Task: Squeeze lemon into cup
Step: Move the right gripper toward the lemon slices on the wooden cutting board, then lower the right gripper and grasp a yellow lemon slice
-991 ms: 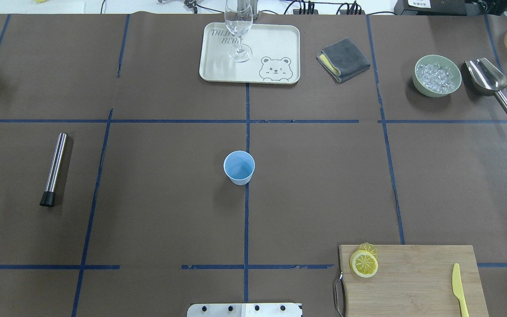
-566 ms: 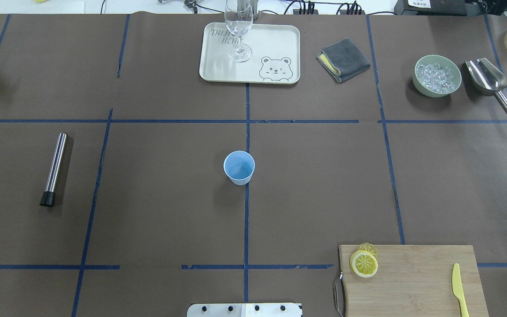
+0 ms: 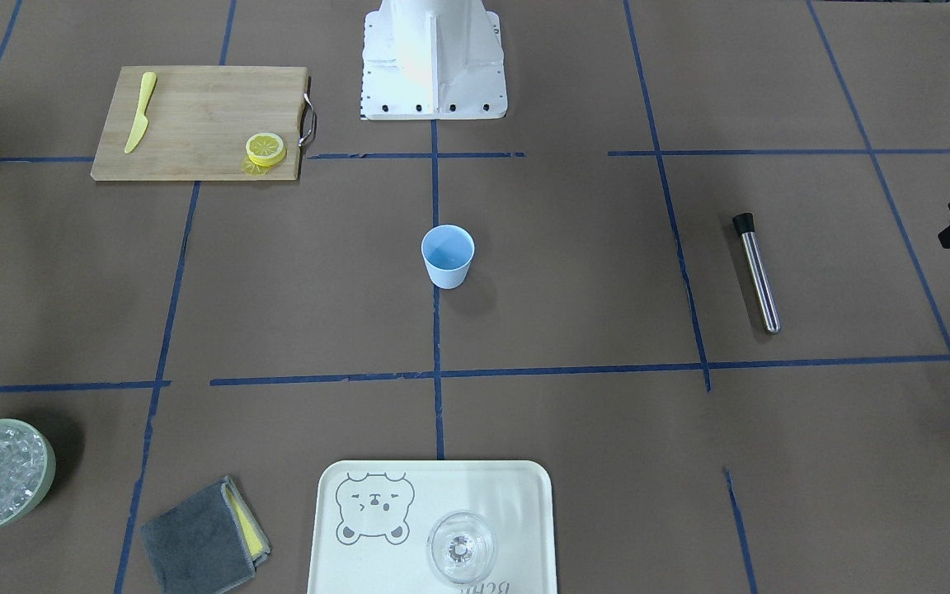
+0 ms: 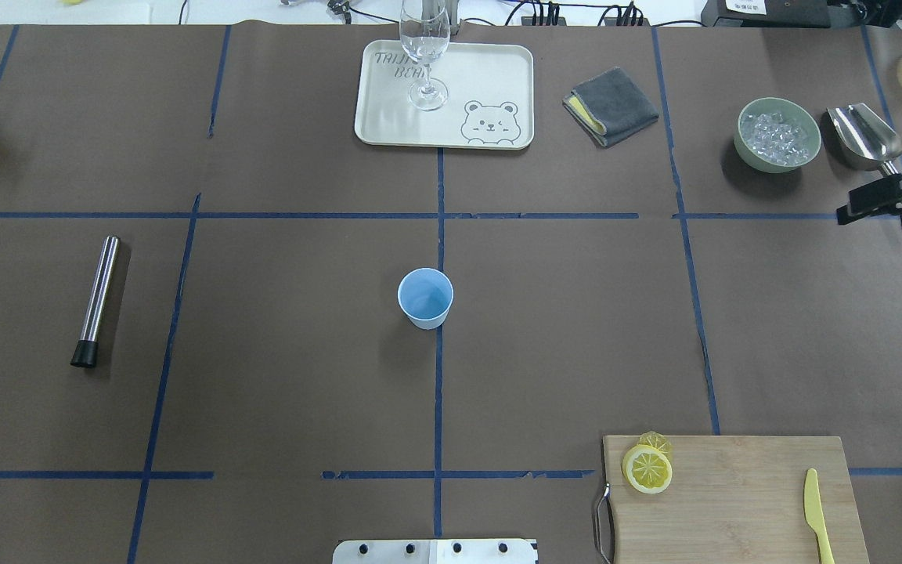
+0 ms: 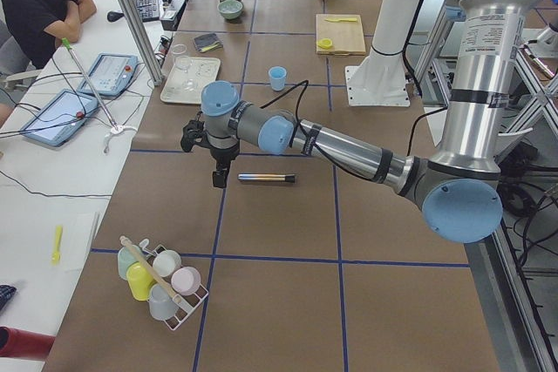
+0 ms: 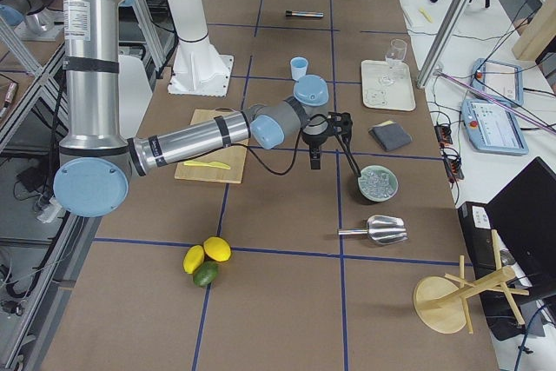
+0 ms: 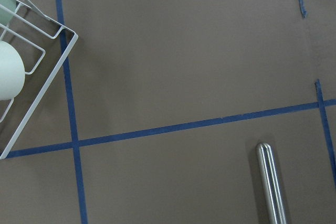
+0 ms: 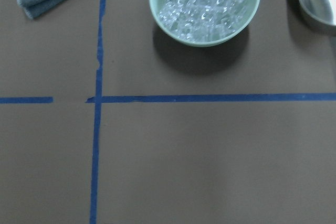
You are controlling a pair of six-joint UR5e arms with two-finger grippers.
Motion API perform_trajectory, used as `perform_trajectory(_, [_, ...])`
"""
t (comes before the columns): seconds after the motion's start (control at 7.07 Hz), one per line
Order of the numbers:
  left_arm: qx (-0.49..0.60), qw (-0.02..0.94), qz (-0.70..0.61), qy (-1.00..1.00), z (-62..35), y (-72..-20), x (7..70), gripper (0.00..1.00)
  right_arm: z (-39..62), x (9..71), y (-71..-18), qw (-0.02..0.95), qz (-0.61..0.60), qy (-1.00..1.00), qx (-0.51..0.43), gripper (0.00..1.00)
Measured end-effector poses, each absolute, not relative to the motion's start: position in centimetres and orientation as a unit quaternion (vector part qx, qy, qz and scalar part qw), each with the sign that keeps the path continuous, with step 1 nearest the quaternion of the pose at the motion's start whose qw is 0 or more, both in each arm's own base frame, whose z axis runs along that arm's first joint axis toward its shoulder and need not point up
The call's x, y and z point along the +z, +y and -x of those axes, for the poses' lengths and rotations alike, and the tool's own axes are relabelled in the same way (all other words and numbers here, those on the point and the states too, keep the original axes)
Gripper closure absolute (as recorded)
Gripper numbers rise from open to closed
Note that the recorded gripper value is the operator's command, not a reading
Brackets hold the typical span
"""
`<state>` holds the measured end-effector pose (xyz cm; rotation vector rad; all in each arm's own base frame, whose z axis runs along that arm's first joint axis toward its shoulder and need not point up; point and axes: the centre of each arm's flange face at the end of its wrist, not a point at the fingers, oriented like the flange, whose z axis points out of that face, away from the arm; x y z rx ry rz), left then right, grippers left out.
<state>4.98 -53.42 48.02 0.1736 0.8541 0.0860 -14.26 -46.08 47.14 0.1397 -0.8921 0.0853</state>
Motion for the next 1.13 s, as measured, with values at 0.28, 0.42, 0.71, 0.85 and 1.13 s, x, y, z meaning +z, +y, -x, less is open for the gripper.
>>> perform_trajectory(0.28, [0.041,0.902,-0.085,0.422,-6.4,-53.6,46.3,0.0,20.1,44.1,-41.3,0.894,-0.048,-0.443,0.049,0.0])
perform_trajectory(0.42, [0.045,0.899,-0.093,0.425,-6.6,-53.7,45.8,0.0,23.5,41.7,-38.3,0.891,-0.035,-0.449,0.057,0.0])
perform_trajectory(0.71, [0.05,0.896,-0.106,0.429,-6.8,-53.7,45.2,0.0,31.2,38.0,-31.5,0.889,-0.03,-0.449,0.078,0.0])
perform_trajectory(0.85, [0.052,0.895,-0.109,0.429,-6.8,-53.7,44.9,0.0,34.6,37.2,-28.2,0.89,-0.036,-0.447,0.081,0.0])
perform_trajectory(1.13, [0.053,0.894,-0.113,0.431,-6.8,-53.5,44.5,0.0,39.0,36.9,-23.3,0.899,-0.048,-0.431,0.063,0.0])
